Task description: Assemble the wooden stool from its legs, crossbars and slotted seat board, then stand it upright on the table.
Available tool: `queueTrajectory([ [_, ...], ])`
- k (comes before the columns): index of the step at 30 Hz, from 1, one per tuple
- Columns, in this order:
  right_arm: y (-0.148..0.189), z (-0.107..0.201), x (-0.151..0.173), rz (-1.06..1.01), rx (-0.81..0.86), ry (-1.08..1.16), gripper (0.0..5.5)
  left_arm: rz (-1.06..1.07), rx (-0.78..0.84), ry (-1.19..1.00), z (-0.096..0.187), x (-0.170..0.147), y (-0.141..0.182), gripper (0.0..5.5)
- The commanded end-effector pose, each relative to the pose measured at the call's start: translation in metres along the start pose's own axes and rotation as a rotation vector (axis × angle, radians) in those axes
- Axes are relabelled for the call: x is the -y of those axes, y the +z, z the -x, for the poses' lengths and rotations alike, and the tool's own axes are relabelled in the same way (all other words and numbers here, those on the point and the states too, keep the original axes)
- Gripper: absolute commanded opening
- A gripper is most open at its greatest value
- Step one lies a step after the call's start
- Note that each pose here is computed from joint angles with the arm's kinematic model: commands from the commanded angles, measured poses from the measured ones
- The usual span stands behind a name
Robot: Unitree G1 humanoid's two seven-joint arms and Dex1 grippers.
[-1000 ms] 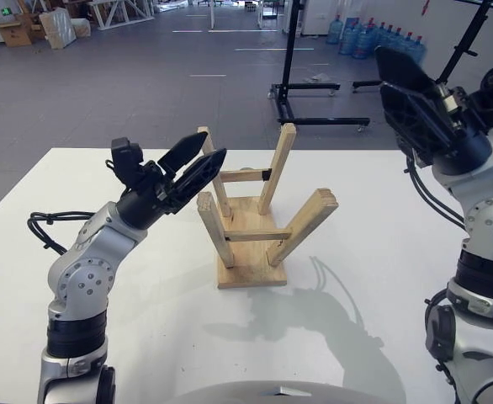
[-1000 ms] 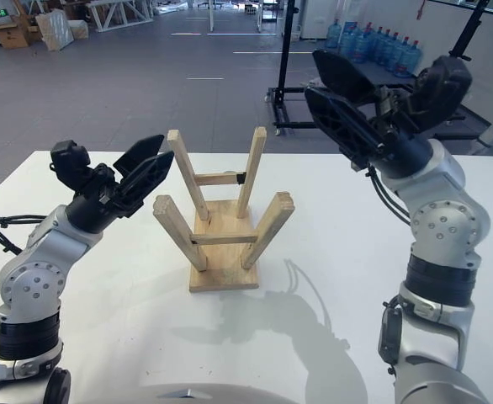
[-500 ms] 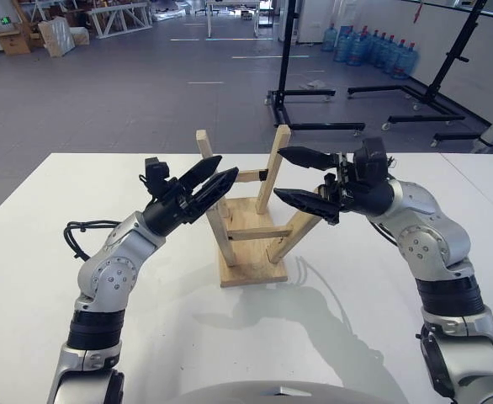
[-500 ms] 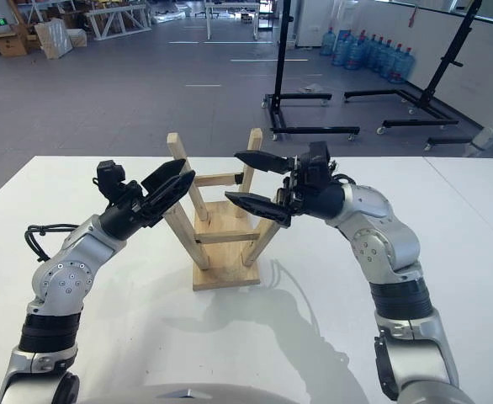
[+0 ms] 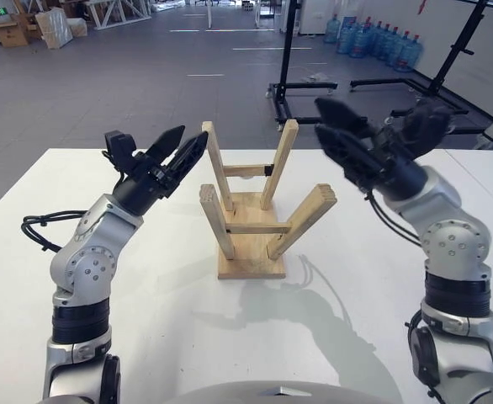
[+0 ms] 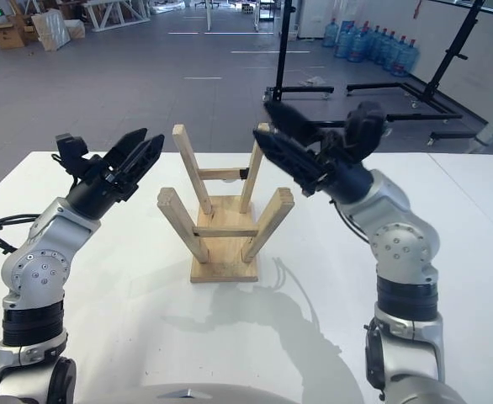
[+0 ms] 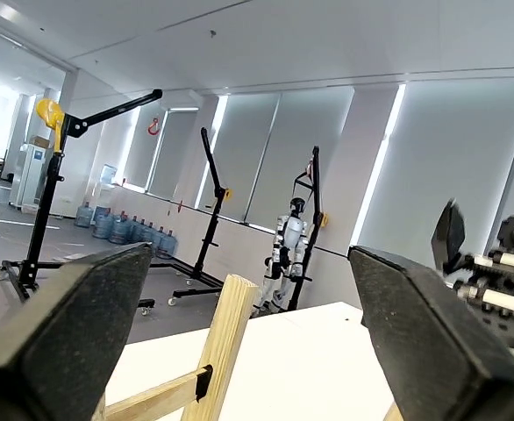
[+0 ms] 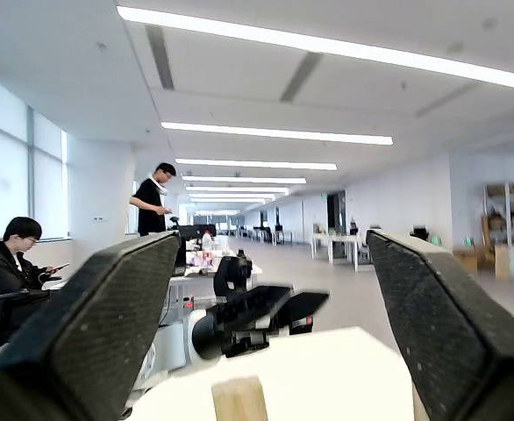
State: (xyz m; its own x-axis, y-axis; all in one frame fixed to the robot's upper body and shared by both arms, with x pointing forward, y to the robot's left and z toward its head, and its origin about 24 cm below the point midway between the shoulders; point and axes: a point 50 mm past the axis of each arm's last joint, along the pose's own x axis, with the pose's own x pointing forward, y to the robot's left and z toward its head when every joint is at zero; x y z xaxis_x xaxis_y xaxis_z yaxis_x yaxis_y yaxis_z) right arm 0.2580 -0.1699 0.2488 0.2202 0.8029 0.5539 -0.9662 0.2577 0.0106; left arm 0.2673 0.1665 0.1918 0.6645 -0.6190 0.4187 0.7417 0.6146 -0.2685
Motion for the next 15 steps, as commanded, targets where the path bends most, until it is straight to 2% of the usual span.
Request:
queueTrajectory([
  [1, 0.015, 0.025, 0.015, 0.022, -0.007, -0.086, 3.91, -0.007, -0.058, 0.002, 0.016, 0.000, -0.006, 4.08],
  [5, 0.004, 0.067, 0.033, -0.008, -0.079, -0.242, 3.91, -0.011, -0.079, -0.021, 0.035, 0.002, -0.006, 4.08],
  [7, -0.018, 0.086, 0.049, 0.065, -0.266, -0.400, 3.91, -0.023, -0.035, -0.070, 0.045, 0.009, 0.007, 4.08],
  [9, -0.050, 0.090, 0.056, 0.179, -0.462, -0.458, 3.91, -0.043, -0.013, -0.067, 0.051, 0.009, 0.016, 4.08],
  [12, -0.086, 0.072, 0.039, 0.243, -0.562, -0.341, 3.91, -0.058, 0.004, -0.091, 0.054, 0.011, 0.026, 4.08],
  [15, -0.108, 0.055, -0.011, 0.094, -0.597, -0.046, 3.91, -0.065, 0.023, -0.146, 0.058, 0.021, 0.035, 4.08],
])
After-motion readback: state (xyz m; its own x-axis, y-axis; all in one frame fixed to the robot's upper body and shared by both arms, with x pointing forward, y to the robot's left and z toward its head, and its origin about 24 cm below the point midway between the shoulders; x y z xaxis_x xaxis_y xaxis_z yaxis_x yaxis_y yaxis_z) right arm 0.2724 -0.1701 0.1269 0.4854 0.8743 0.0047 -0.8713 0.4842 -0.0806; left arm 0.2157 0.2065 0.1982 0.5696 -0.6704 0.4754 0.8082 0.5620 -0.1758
